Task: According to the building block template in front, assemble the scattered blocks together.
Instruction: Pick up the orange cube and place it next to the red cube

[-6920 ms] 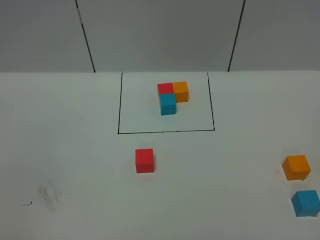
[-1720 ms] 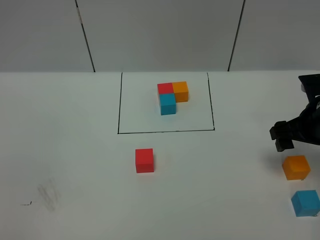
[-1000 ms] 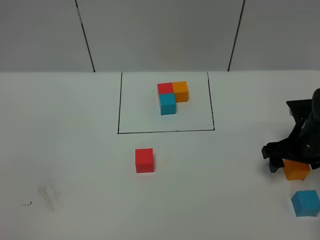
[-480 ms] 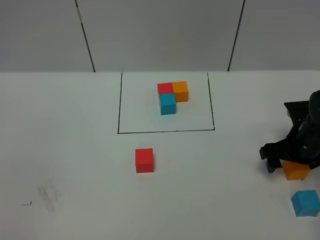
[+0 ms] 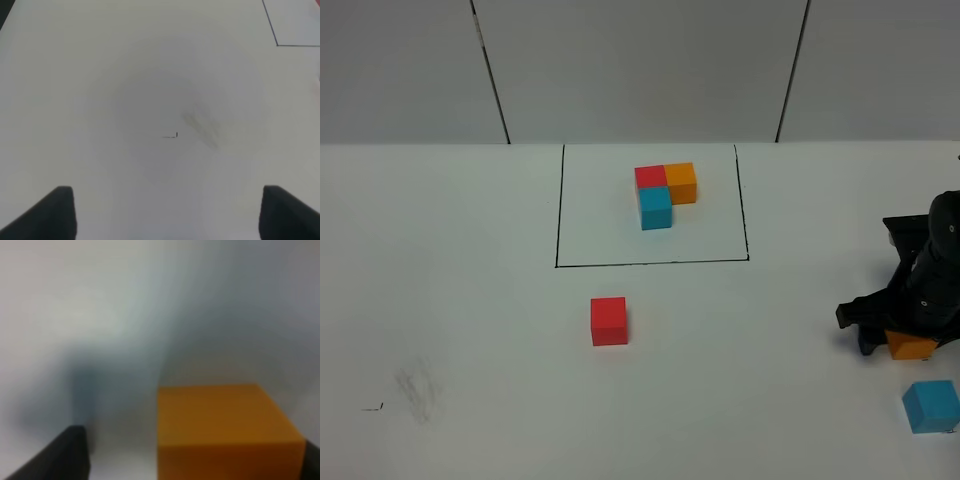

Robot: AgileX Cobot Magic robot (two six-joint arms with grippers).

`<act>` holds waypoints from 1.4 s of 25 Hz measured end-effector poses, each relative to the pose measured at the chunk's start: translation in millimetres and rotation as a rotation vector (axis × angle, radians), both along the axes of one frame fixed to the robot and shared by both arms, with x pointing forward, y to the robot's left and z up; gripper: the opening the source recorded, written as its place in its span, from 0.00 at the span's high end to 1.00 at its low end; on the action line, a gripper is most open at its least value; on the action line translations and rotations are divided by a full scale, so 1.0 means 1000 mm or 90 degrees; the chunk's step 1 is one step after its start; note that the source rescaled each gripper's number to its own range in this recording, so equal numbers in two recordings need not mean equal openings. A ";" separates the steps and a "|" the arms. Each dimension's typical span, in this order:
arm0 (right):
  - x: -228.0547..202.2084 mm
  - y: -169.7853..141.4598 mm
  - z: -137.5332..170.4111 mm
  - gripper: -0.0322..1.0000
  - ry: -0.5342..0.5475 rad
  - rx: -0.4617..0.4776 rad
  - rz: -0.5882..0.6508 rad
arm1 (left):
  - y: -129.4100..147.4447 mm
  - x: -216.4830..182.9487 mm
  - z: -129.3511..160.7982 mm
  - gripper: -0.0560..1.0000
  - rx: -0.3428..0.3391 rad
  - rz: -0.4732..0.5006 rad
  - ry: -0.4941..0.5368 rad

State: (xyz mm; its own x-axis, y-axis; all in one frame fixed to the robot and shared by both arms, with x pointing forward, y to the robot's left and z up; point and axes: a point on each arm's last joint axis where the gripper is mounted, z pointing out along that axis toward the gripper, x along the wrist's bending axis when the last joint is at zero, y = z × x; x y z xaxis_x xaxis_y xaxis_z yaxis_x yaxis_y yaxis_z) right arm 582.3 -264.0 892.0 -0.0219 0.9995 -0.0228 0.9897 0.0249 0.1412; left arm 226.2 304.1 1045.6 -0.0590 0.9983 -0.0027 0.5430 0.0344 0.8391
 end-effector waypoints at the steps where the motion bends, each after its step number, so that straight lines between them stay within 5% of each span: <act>1: 0.000 0.000 0.000 0.65 0.000 0.000 0.000 | 0.000 0.000 0.000 0.14 0.000 0.000 0.000; 5: 0.000 0.000 0.000 0.97 -0.002 0.000 -0.001 | 0.000 0.000 0.000 0.14 0.000 0.000 0.000; 16: 0.001 -0.003 0.004 0.96 -0.011 -0.022 0.022 | 0.000 0.000 0.000 0.14 0.000 0.000 0.000; 28: -0.021 -0.004 0.080 0.96 -0.066 -0.022 0.090 | 0.000 0.000 0.000 0.14 -0.001 0.001 0.000; 35: -0.038 0.005 0.099 0.96 -0.034 0.043 0.167 | 0.000 0.000 0.000 0.14 -0.001 0.001 0.000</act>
